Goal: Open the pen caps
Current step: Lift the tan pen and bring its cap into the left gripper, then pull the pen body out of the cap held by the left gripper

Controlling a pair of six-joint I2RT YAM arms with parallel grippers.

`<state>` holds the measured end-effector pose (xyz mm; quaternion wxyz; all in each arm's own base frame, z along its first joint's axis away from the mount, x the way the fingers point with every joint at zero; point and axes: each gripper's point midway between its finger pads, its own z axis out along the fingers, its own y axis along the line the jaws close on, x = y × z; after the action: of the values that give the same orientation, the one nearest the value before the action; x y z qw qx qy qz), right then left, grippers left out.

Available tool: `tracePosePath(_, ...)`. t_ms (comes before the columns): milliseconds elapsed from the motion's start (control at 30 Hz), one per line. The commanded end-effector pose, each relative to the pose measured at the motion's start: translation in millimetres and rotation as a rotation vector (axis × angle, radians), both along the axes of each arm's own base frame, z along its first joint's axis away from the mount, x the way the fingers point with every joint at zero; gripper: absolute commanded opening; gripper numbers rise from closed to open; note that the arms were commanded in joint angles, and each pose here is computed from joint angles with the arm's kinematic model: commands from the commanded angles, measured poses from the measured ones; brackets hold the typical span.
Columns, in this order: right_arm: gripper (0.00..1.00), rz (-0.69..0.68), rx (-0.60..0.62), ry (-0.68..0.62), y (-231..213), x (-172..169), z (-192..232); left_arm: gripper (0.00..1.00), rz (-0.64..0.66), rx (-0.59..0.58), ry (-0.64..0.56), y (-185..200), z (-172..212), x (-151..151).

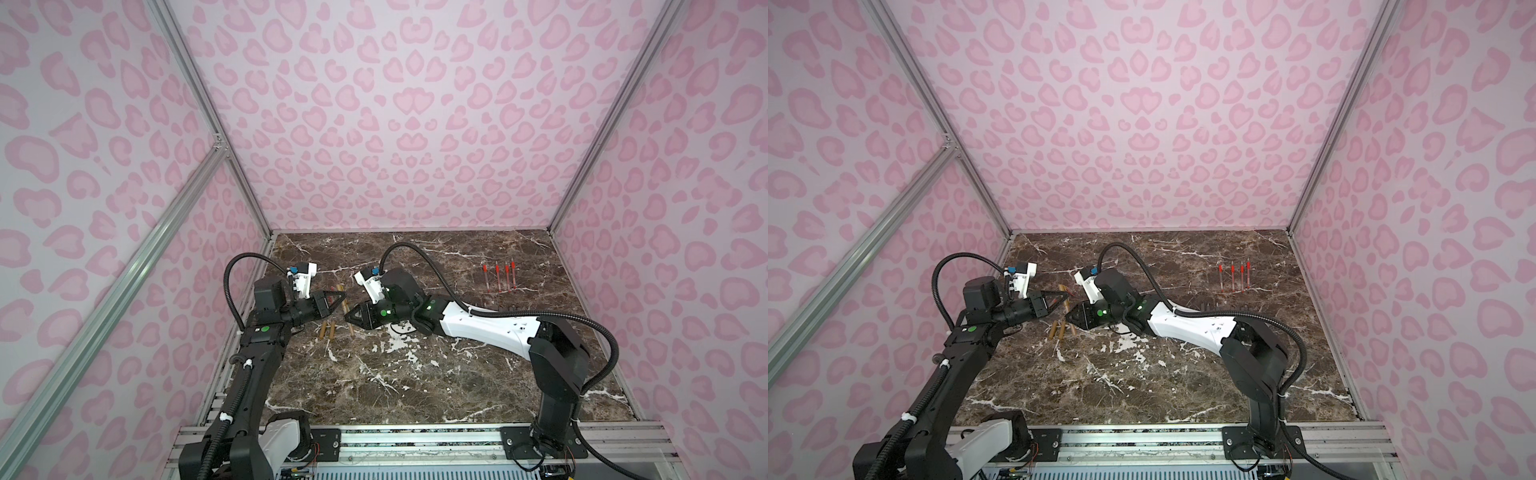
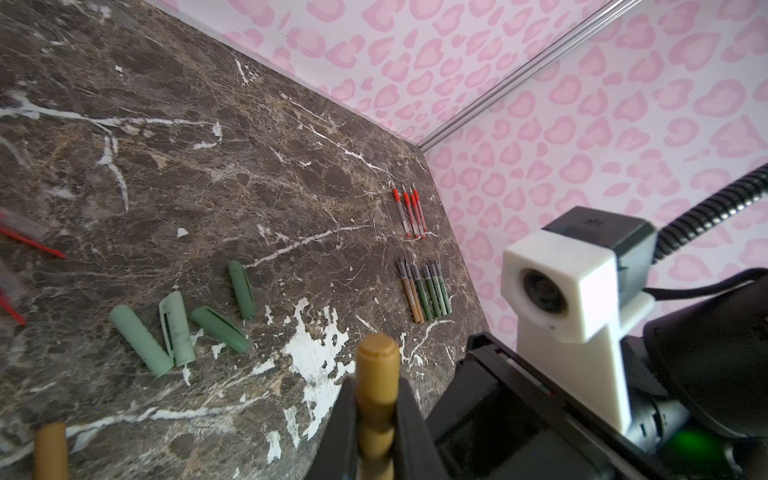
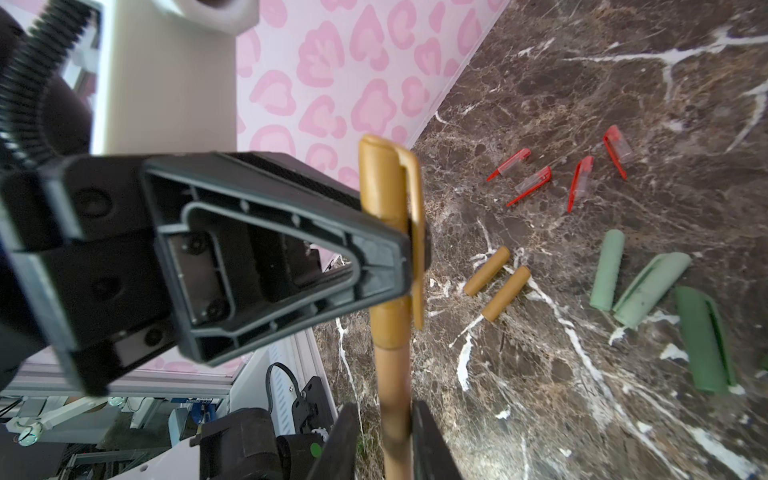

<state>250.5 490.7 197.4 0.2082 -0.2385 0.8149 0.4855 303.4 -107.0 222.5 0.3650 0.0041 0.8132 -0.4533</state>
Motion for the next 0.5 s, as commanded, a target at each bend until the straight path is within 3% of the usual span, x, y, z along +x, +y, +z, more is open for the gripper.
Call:
tracePosePath(0,0.2,0.031,0.009,-0.009,5,-5,1,0.04,-0.002,0.011,-0.038,1,6,2)
tracePosePath(100,0.19,0.03,-0.006,0.001,5,-3,-8,0.04,-0.003,0.011,-0.039,0,4,3)
tracePosePath(200,0.09,0.031,-0.004,0.011,7,-3,-9,0.04,0.0,0.002,-0.029,1,7,3)
tracePosePath(333,0.03,0.033,-0.013,0.013,6,-3,-18,0.04,-0.002,0.002,-0.041,0,7,4)
tracePosePath(400,0.07,0.035,-0.014,0.035,8,-3,-23,0.04,0.001,-0.002,-0.031,1,8,4)
tracePosePath(467,0.19,0.034,-0.005,0.032,9,-1,-18,0.04,0.001,-0.014,-0.026,0,11,4)
